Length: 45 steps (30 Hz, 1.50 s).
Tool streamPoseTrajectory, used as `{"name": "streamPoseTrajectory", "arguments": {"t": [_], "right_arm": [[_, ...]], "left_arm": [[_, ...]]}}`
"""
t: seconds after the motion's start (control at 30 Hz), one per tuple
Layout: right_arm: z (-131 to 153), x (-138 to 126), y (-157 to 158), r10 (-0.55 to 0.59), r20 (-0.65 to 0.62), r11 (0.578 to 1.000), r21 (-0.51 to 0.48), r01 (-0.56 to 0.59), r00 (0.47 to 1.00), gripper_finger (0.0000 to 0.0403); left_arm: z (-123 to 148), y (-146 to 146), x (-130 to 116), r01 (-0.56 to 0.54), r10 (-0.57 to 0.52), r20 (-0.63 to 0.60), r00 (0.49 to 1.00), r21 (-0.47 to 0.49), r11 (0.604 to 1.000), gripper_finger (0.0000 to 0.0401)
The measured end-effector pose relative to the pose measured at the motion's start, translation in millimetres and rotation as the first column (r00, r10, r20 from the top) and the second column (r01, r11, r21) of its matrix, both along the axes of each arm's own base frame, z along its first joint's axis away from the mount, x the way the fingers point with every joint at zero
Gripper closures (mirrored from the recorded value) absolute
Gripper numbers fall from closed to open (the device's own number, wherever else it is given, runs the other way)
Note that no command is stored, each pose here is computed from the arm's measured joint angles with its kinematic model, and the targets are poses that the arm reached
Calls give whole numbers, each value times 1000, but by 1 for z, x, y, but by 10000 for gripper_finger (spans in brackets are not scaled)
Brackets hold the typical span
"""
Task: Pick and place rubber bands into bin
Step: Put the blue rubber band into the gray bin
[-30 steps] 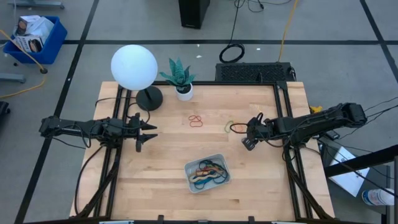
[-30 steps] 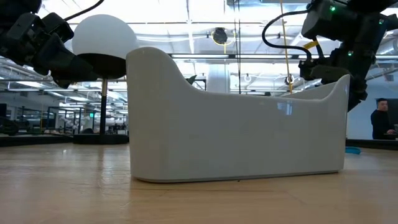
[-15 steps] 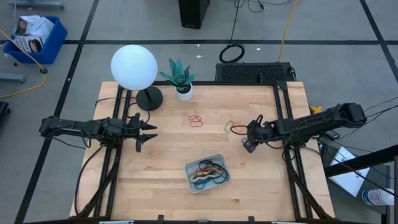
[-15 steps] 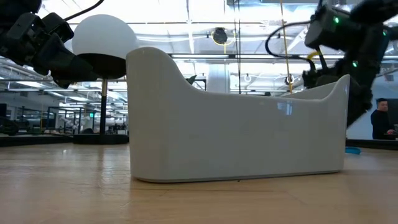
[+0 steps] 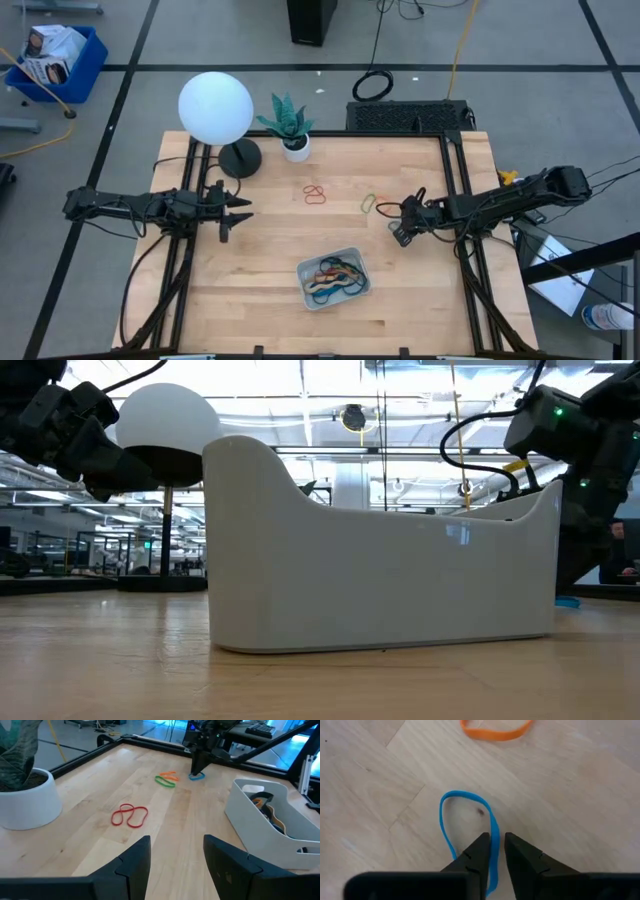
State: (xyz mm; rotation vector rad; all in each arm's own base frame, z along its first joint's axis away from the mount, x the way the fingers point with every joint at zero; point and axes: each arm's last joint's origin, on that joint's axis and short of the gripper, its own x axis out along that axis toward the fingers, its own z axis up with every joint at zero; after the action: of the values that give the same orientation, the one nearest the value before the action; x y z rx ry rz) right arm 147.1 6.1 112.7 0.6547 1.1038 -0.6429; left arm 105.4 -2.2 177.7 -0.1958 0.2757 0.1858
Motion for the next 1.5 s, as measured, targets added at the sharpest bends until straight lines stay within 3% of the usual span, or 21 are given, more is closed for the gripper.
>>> {"name": "streamPoseTrajectory", "arguments": {"t": [0.17,0.4,0.57,0.63,0.73,0.8,0.97,1.03,1.07,1.2,1.4,1.5], "right_arm": [[0,0,0,3,1,1000,-5,-3,1000,396],[1,3,0,3,33,1000,-18,-2,999,400],[10,14,1,30,204,1000,-12,-29,978,401],[19,21,2,53,333,999,-10,-53,941,402],[40,32,2,90,530,996,-50,-75,843,402],[54,37,2,120,650,993,-87,-84,751,402],[102,44,2,182,903,982,-186,-28,388,402],[119,43,1,197,941,977,-212,28,275,402],[127,43,1,216,945,972,-233,41,245,402],[159,50,2,310,916,945,-326,22,253,403],[215,70,5,434,811,893,-444,-70,394,403],[238,85,8,502,759,860,-489,-146,414,403]], "left_arm": [[0,0,0,0,0,0,1000,0,1000,212],[0,0,0,-1,1,1,1000,-1,1000,212],[0,0,0,-1,1,0,1000,-1,1000,212],[0,0,0,-1,1,0,1000,-1,1000,212],[0,0,0,-1,1,1,1000,-1,1000,212],[0,0,0,-1,1,0,1000,-1,1000,212],[0,0,0,0,0,0,1000,1,1000,212],[0,0,0,0,0,0,1000,1,1000,212],[0,0,0,0,0,0,1000,0,1000,212],[0,0,0,0,0,0,1000,0,1000,212],[0,0,0,1,-1,0,1000,5,1000,212],[0,0,0,1,-1,-1,1000,5,1000,212]]}}
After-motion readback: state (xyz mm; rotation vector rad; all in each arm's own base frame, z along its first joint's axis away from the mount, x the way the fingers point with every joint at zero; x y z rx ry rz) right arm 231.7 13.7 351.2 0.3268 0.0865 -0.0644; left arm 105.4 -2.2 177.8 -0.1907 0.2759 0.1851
